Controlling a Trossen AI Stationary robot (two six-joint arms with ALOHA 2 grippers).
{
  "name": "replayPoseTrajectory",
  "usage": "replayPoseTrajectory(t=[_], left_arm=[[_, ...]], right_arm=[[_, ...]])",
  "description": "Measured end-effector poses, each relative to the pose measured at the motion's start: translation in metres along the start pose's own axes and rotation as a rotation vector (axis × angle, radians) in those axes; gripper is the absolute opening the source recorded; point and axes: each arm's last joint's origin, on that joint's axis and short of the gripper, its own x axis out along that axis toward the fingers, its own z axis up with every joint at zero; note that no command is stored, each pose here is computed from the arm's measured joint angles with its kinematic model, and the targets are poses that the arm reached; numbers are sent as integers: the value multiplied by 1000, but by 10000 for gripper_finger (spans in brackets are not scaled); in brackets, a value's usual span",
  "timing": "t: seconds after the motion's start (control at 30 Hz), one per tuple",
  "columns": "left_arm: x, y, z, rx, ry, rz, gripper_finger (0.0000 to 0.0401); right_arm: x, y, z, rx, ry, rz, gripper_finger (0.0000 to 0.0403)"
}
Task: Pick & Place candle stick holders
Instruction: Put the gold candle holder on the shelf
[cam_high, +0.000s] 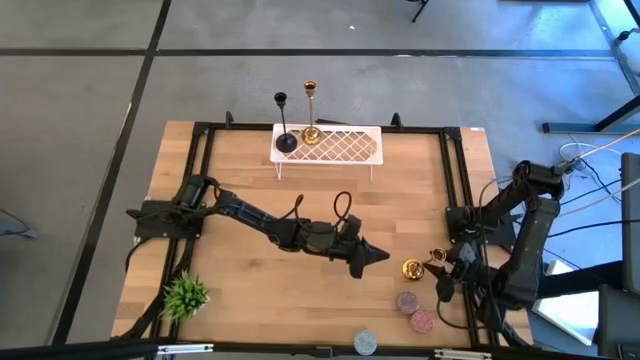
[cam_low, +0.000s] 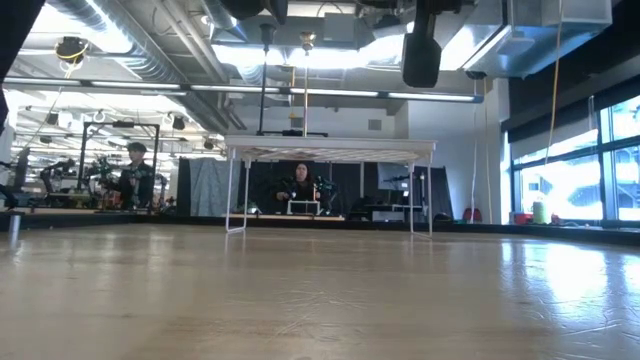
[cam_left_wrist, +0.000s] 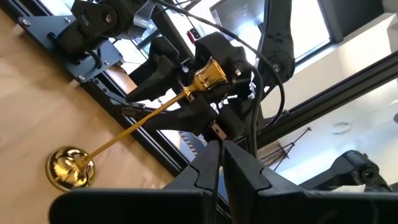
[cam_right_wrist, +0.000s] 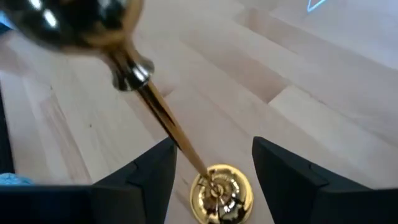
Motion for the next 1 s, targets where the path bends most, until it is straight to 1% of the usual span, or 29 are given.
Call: replayPoseTrajectory(t=[0.23, 0.33, 0.43, 0.57, 0.6, 0.63, 0.8, 0.9, 1.0], left_arm=[[0, 0, 0, -24, 3, -2, 17], [0, 0, 0, -29, 4, -3, 17], [0, 0, 0, -39, 4, -3, 17], [0, 0, 0, -44, 4, -2, 17], [0, 0, 0, -43, 4, -2, 17], [0, 0, 0, -43, 3, -2, 17], [0, 1, 0, -18, -19, 22, 17], [-1, 2, 3, 3, -15, 44, 17], [-5, -4, 17, 46, -23, 51, 17]], right_arm=[[9, -3, -1, -2, -47, 2, 210], [13, -2, -2, 24, -56, 15, 189], [15, -2, -2, 34, -59, 14, 141], [16, -2, -2, 27, -62, 8, 44], [16, -3, -1, 14, -70, 4, 25], [16, -2, -1, 31, -67, 17, 17], [16, -4, 13, 16, -79, -12, 15], [14, -6, 30, -9, -103, -53, 15], [9, -9, 53, -16, -153, -74, 15]])
